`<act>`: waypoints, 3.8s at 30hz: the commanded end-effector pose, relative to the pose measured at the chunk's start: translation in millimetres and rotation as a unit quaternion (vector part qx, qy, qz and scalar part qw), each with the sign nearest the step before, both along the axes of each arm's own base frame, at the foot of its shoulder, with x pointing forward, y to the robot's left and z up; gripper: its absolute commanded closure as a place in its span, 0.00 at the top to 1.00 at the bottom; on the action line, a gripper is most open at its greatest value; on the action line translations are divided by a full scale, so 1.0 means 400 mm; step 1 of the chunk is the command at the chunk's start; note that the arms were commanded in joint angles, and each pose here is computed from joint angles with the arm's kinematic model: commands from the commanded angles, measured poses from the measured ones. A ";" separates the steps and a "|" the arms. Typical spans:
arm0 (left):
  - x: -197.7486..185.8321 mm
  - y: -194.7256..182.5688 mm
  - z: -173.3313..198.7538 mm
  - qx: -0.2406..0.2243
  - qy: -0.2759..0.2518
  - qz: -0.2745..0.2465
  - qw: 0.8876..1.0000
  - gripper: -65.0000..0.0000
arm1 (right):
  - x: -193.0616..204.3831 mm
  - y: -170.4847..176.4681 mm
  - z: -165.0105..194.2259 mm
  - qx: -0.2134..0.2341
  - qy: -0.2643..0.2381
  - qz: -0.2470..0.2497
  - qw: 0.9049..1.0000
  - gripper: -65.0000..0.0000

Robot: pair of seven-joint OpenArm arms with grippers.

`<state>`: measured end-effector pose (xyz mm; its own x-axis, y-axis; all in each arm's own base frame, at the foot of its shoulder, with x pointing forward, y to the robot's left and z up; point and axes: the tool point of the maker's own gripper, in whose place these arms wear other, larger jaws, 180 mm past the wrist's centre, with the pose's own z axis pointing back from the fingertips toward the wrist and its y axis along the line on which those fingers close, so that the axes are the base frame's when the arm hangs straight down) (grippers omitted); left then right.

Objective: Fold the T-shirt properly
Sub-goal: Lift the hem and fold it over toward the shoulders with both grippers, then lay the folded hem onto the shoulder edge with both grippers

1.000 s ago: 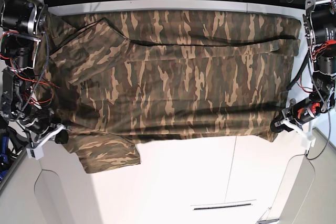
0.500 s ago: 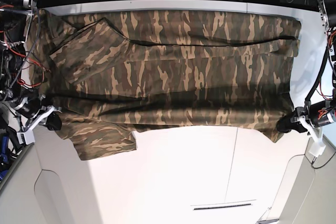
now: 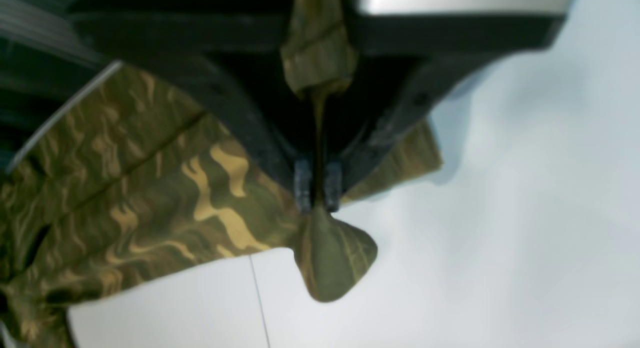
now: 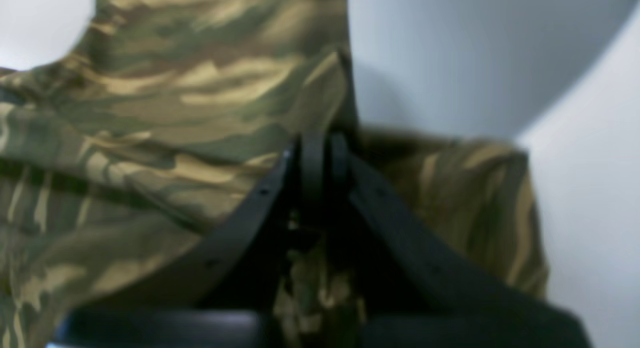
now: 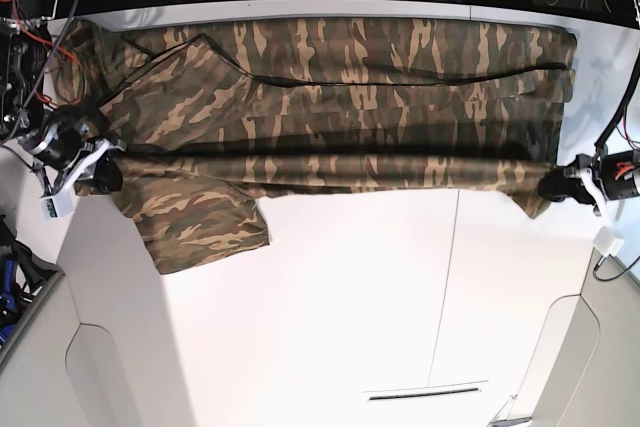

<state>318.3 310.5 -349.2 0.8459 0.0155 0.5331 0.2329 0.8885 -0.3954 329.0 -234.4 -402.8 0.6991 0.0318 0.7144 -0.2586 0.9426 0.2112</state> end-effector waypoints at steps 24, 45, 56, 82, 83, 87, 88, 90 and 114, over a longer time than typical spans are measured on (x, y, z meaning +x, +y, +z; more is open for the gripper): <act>-0.020 -0.001 0.008 -0.002 -0.011 -0.004 1.000 0.00 | 0.044 -0.104 0.112 0.040 -0.114 -0.090 0.989 0.66; -0.017 -0.035 -0.006 -0.021 -0.012 -0.005 1.000 0.00 | 0.212 0.025 -0.016 0.080 -0.073 -0.142 0.984 0.65; -0.016 -0.044 -0.009 -0.026 -0.012 -0.006 1.000 0.00 | 0.202 0.180 -0.047 0.080 -0.052 -0.055 0.994 0.63; -0.067 -0.057 0.039 -0.082 0.035 -0.037 0.995 0.00 | 0.047 0.219 0.180 0.047 -0.116 0.019 0.992 0.00; -0.072 -0.056 0.036 -0.080 0.040 -0.039 0.995 0.00 | 0.028 0.221 0.184 0.045 -0.118 0.022 0.992 0.00; -0.094 -0.051 0.028 -0.070 0.063 -0.052 0.994 0.00 | -0.031 0.206 0.198 0.046 -0.124 0.014 0.991 0.00; -0.097 -0.047 0.029 -0.067 0.066 -0.053 0.994 0.00 | -0.044 0.200 0.205 0.049 -0.127 0.012 0.991 0.00; -0.099 -0.037 0.033 -0.061 0.067 -0.053 0.994 0.00 | -0.068 0.185 0.221 0.057 -0.135 0.006 0.989 0.00; -0.171 0.002 0.002 -0.039 0.115 -0.054 0.991 0.00 | -0.290 0.112 0.140 0.069 -0.033 -0.040 0.996 0.00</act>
